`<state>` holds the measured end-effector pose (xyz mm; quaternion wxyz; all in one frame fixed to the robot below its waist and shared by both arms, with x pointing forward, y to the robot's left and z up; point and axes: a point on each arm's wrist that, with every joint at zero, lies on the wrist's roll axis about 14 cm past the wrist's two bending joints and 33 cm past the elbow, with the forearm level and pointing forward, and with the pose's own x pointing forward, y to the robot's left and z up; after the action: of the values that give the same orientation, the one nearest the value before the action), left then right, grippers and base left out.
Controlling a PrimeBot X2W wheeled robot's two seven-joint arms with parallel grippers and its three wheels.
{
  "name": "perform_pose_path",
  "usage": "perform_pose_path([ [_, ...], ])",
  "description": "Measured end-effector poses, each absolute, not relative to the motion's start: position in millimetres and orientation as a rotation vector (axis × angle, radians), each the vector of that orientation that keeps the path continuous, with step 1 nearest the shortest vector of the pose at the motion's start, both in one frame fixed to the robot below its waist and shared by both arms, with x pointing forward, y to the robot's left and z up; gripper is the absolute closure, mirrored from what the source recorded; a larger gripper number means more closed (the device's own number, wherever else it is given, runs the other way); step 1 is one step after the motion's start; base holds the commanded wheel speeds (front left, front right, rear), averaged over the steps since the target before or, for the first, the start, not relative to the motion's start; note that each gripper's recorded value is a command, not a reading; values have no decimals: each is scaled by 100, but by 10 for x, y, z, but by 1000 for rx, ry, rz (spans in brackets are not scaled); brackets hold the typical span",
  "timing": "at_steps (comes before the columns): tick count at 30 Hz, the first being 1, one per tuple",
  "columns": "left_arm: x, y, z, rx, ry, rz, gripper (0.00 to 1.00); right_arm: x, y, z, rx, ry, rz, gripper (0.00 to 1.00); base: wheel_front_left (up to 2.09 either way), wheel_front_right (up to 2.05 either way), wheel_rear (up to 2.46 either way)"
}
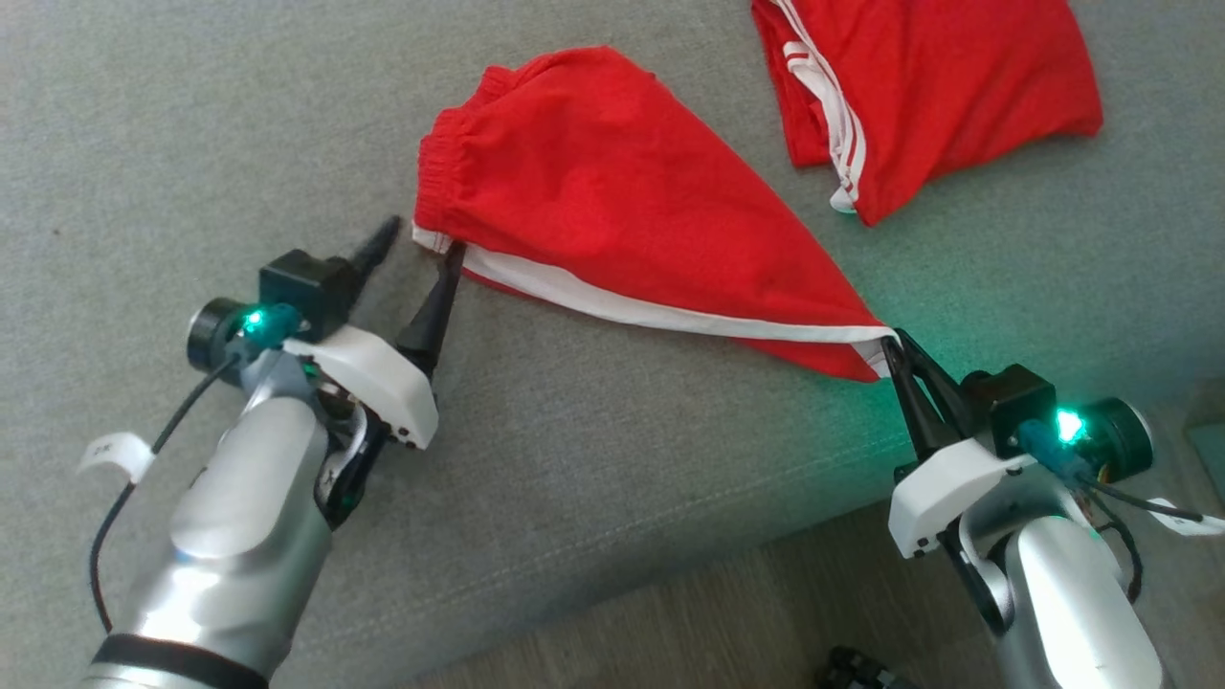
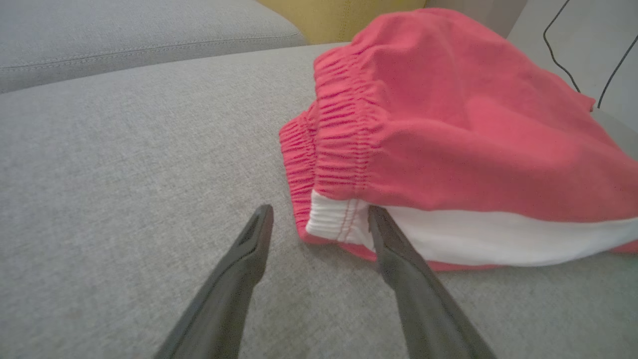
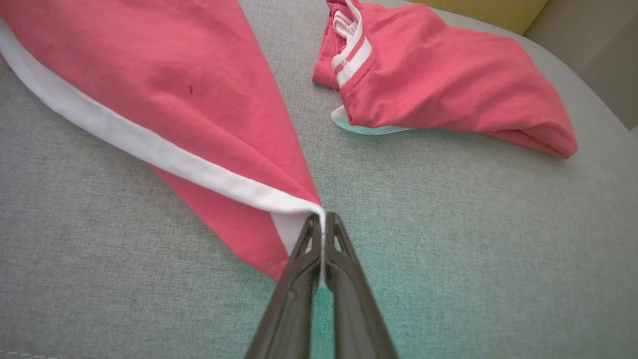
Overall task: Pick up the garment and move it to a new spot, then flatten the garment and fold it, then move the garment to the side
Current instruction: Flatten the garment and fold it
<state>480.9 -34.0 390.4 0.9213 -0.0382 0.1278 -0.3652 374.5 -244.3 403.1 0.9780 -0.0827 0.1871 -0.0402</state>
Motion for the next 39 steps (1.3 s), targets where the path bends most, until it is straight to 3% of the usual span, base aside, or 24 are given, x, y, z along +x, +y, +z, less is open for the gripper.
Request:
perform_pose_path([
  [1,4790,-348,3899,-79,266,-757,73,3748,-2438,4026,-166,378,-79,100,0,0,0],
  [2,4777,-349,3895,-80,269,-759,100,3752,-2432,4023,-165,378,-77,100,0,0,0],
  [19,4560,-109,4238,-82,212,-756,100,3988,-2273,4342,-219,268,-22,100,0,0,0],
  [25,4407,41,4661,-94,140,-769,100,4241,-2201,4905,-309,104,22,100,0,0,0],
  [32,4334,243,5439,-108,45,-750,100,4531,-2086,5972,-420,-161,78,100,0,0,0],
  [39,4215,472,6168,-248,10,-659,100,4518,-1824,6928,-511,-375,144,100,0,0,0],
])
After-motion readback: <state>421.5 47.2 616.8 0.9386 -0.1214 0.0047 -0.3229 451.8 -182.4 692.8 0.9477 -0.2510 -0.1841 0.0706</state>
